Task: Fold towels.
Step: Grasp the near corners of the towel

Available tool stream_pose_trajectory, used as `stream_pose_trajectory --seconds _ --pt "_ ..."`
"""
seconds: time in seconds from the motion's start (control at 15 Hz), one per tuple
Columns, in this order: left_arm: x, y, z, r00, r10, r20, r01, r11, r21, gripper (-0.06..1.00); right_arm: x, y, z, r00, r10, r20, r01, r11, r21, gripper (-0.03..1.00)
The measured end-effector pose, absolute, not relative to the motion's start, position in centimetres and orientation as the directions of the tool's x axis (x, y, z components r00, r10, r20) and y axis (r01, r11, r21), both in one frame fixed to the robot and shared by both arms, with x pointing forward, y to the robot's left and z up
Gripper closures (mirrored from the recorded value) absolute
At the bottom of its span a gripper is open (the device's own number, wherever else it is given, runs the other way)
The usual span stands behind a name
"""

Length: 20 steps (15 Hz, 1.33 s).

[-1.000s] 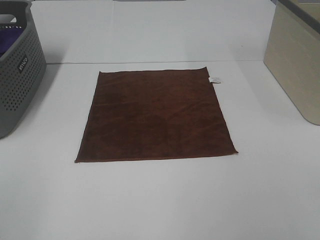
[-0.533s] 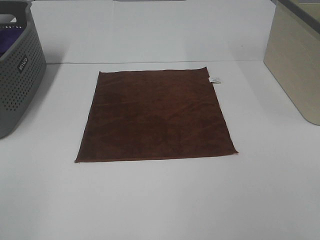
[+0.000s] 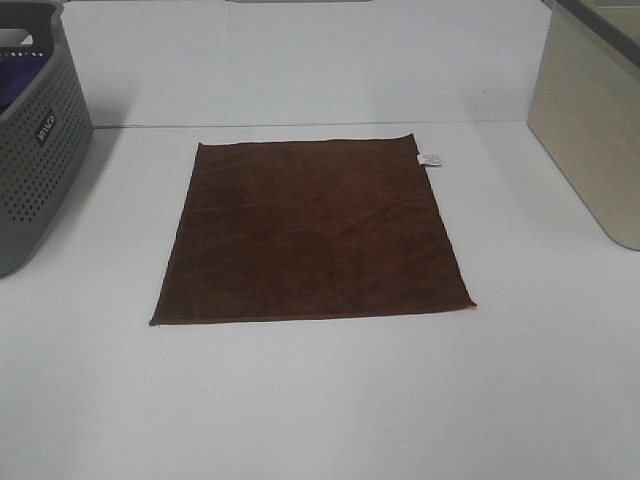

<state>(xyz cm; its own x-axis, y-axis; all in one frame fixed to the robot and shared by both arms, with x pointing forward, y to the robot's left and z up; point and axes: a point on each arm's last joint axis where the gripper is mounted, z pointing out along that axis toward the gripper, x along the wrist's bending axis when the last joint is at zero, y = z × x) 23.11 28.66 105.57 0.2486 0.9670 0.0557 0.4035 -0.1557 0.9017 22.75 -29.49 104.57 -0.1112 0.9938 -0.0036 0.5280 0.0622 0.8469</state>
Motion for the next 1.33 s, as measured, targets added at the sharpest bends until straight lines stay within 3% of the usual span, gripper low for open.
stream_pose_trajectory --seconds 1.33 --pt "23.11 28.66 105.57 0.249 0.967 0.056 0.403 -0.156 0.902 0.29 22.75 -29.49 104.57 -0.111 0.994 -0.004 0.528 0.062 0.847 0.19"
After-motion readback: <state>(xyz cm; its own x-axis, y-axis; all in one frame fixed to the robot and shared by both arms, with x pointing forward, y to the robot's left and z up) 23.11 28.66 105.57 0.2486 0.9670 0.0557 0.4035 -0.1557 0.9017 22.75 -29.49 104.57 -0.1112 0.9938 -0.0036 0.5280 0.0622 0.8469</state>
